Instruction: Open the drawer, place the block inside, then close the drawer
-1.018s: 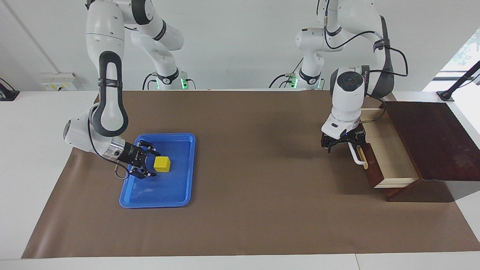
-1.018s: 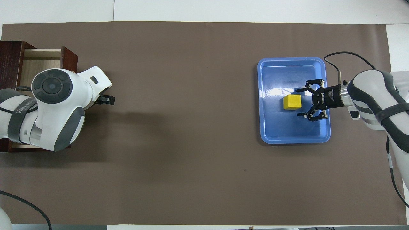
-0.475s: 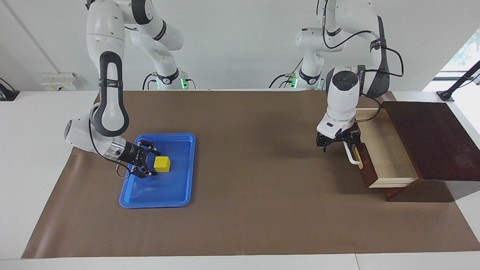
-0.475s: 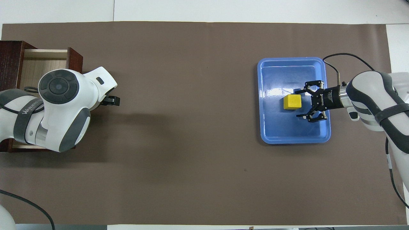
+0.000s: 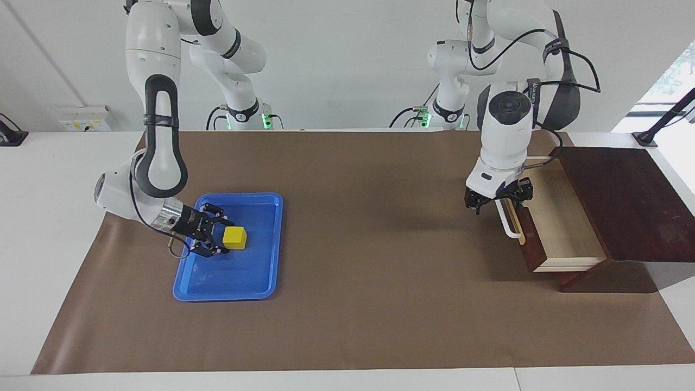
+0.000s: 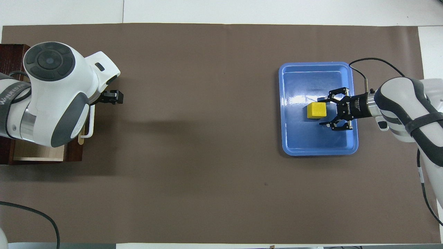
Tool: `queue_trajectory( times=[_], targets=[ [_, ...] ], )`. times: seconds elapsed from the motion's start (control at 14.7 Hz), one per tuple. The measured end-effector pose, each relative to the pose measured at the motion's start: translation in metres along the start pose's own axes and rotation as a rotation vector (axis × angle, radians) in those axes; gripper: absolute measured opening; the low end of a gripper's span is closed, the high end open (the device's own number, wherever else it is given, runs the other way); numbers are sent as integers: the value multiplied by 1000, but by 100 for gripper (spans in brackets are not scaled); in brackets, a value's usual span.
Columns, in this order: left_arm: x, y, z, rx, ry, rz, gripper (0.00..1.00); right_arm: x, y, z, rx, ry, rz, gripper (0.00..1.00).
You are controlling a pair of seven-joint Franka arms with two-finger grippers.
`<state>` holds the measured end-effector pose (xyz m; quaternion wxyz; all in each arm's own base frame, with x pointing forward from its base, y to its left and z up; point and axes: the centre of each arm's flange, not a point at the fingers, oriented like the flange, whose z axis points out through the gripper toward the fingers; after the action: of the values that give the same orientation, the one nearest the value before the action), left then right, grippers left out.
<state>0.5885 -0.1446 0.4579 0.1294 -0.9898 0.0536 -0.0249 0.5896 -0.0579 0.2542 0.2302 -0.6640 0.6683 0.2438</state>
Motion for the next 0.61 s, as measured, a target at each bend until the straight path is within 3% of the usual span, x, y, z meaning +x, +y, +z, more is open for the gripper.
queue_trajectory(
  times=[0.14,0.2,0.27,0.61],
  targets=[
    [3,-1,-13,-45,-26,-63,100,0,1,0,0,-1,-23,74],
    [4,-3,-24,-64,-39,-118,100,0,1,0,-1,-1,-28,62],
    [5,-5,-37,-89,-48,-177,100,0,1,0,-1,-1,-29,55],
    [6,-5,-89,-241,-86,-600,100,-9,0,-4,-2,-30,-40,55]
  ],
)
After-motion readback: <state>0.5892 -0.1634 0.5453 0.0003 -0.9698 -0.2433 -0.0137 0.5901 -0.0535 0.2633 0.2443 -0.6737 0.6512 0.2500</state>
